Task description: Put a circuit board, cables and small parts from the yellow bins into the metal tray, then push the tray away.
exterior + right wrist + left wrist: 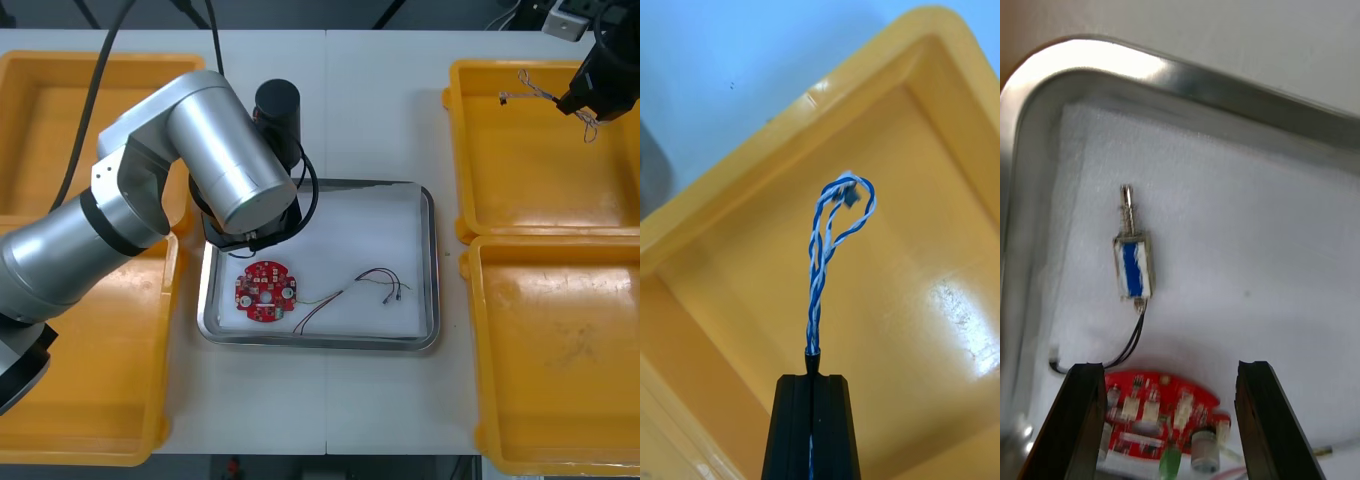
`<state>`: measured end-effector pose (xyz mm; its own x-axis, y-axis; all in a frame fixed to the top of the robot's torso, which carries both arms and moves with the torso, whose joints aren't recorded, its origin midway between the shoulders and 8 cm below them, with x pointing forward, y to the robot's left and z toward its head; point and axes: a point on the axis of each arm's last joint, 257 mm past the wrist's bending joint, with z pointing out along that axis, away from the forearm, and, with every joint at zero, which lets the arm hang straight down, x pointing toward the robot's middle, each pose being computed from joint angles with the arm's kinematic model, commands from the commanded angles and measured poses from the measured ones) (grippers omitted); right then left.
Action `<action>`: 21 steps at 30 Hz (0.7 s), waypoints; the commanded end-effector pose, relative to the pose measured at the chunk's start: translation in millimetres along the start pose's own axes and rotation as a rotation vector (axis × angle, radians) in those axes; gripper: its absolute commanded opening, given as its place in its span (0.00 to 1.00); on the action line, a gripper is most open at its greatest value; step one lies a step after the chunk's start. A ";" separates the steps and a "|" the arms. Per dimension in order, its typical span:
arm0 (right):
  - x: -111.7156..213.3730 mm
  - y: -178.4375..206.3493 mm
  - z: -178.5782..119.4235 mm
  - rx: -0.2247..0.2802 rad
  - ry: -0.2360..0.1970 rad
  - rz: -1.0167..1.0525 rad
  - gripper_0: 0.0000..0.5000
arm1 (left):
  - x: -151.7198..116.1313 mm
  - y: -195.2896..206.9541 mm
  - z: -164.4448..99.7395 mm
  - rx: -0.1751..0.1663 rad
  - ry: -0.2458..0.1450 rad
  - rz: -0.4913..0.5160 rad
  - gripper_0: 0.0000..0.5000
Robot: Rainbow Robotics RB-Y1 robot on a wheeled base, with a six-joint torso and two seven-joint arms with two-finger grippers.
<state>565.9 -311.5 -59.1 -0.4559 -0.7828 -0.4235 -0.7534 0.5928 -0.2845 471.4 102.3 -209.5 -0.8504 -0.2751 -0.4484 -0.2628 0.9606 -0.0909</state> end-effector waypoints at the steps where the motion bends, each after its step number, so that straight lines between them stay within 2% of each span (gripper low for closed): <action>1: -2.7 -8.0 -31.3 0.058 -0.034 0.000 0.00 | -30.9 15.4 -55.8 0.027 -0.015 -0.074 1.00; 4: -2.3 0.5 -32.8 0.054 -0.038 -0.006 0.00 | -47.4 28.3 -77.6 0.037 -0.001 -0.091 1.00; 8: -1.5 12.8 -34.3 0.060 -0.032 -0.036 0.00 | -81.0 51.0 -98.5 0.040 -0.033 -0.087 1.00; 10: -2.5 19.0 -34.8 0.061 -0.028 -0.049 0.00 | -93.9 58.1 -104.6 0.049 -0.033 -0.078 1.00; 14: -7.0 38.3 -35.6 0.051 -0.022 -0.042 0.00 | -123.9 75.7 -113.3 0.086 -0.028 -0.068 1.00; 21: -34.5 78.8 -31.0 0.028 -0.064 -0.123 0.00 | -161.7 105.2 -115.4 0.118 -0.025 -0.018 1.00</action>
<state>513.8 -261.7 -46.9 -0.3875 -0.8176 -0.4258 -0.7679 0.5419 -0.3417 511.2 224.0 -87.9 -0.8533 -0.3517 -0.3849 -0.2924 0.9340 -0.2051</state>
